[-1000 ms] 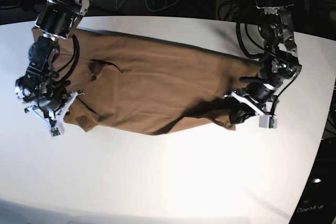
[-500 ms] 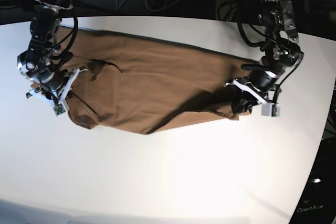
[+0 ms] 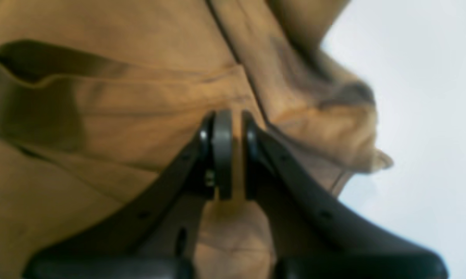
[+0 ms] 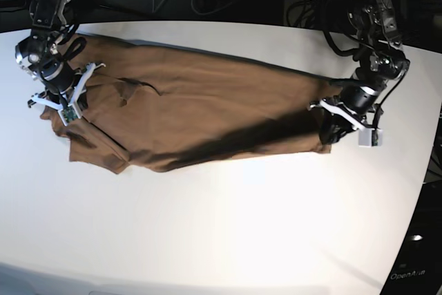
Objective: Fold the T-shirt properly
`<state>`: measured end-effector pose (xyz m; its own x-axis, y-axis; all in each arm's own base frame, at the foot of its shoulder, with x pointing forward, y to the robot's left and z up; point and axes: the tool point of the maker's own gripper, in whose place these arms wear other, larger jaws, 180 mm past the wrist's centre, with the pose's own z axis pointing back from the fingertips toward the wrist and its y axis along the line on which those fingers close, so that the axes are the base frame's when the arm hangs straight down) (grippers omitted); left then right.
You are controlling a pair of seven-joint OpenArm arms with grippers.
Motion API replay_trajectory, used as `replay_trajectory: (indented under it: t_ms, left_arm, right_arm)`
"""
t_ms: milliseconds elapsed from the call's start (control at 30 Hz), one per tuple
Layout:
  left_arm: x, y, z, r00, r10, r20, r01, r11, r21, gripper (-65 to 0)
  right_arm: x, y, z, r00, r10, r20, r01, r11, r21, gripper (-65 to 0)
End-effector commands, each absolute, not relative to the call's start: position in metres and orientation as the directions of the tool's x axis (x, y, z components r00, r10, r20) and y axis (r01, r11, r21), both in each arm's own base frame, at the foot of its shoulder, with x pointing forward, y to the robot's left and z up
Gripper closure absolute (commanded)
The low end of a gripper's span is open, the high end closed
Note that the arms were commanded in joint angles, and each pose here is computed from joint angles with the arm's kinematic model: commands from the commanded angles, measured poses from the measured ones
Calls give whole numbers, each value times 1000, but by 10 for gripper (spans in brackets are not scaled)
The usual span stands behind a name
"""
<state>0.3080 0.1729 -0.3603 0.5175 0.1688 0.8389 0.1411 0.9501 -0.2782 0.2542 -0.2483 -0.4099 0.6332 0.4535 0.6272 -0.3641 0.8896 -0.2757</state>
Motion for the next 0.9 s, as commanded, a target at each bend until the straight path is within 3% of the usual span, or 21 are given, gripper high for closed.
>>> replay_trajectory:
  t_ms: [0, 267, 533, 633, 867]
  left_arm:
    - [313, 173, -344, 468, 169, 867, 160, 949, -271, -33]
    - [315, 172, -343, 466, 170, 868, 161, 949, -273, -33]
    - [316, 171, -344, 467, 173, 867, 159, 948, -275, -33]
    - [316, 170, -344, 469, 177, 865, 157, 948, -278, -33]
    - [314, 166, -354, 486, 202, 850, 137, 943, -303, -33]
  right_arm:
    - [262, -254, -397, 601, 464, 651, -356, 884, -302, -33]
    - [284, -260, -383, 591, 466, 658, -332, 884, -328, -42]
    - [350, -331, -344, 717, 360, 597, -154, 917, -368, -52]
    - [357, -342, -364, 802, 290, 522, -143, 942, -304, -110]
    - [346, -347, -394, 933, 191, 305, -135, 971, -196, -361]
